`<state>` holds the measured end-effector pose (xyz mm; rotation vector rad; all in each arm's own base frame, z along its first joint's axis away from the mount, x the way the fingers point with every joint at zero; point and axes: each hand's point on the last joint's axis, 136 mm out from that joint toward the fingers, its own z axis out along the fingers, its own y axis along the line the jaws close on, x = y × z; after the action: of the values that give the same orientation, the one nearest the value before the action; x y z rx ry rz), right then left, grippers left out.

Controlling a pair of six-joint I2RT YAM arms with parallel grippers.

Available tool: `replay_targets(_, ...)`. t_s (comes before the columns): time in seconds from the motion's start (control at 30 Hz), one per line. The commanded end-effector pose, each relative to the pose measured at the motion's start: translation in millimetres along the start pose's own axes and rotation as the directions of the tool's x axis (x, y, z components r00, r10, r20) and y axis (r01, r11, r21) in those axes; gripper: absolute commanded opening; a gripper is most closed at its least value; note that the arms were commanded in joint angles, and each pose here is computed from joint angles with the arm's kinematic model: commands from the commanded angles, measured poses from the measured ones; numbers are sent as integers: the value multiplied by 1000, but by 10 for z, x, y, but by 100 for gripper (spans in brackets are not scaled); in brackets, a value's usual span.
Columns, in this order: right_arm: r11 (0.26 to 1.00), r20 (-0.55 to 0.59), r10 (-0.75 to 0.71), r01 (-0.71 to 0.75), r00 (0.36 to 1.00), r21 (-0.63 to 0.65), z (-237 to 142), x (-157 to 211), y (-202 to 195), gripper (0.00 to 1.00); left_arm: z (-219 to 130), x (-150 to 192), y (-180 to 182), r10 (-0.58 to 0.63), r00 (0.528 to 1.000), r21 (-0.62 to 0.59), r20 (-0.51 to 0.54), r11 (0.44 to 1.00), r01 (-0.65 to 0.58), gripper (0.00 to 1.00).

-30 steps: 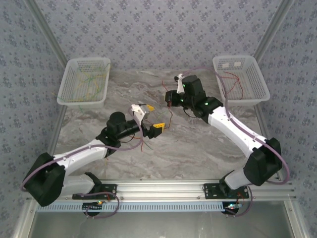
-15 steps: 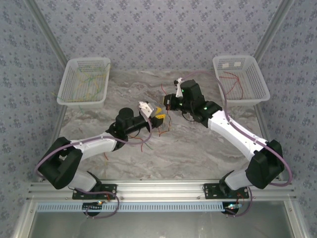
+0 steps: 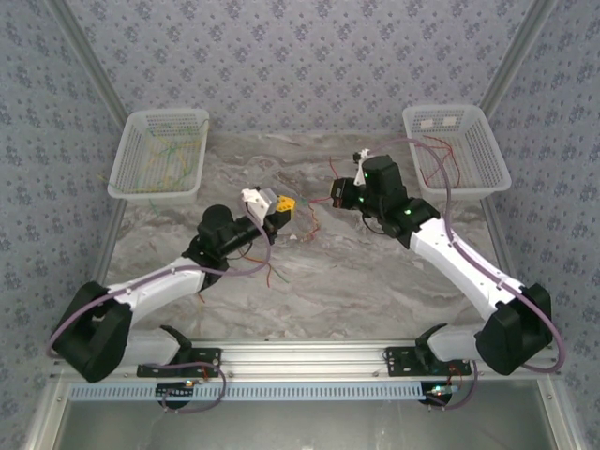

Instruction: Untangle the cables

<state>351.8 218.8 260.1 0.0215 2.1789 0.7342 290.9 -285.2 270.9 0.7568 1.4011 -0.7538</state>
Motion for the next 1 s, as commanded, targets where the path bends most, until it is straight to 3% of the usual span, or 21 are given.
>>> replay_targets(0.0,970,135,37,-68,990,233,-246,-247,-606,0,-159,26,25,-8,999,-14,-33,1000,7,0)
replay_targets(0.17,936,217,83,-151,973,319,-496,-300,-1036,0,-311,70,71,17,998,-59,-55,998,-21,0)
replay_targets(0.37,905,280,118,-220,953,365,-821,-385,-1345,0,-547,162,391,12,998,-211,-67,977,-26,0)
replay_targets(0.47,893,306,112,-231,945,385,-961,-405,-1435,0,-694,234,696,-7,997,-375,-83,927,-25,0)
replay_targets(0.63,885,314,86,-218,945,411,-1066,-390,-1525,0,-1006,228,1133,-97,995,-552,-6,830,78,0)
replay_targets(0.7,911,280,73,-178,957,371,-987,-382,-1459,0,-1061,220,1234,-146,989,-568,16,813,129,0)
replay_targets(0.83,988,165,-25,-1,986,153,-657,-302,-927,0,-871,118,1050,-148,989,-444,6,886,136,0)
replay_targets(0.97,990,112,-143,142,983,22,-473,-166,-447,0,-681,66,935,-171,985,-375,-25,915,150,0)
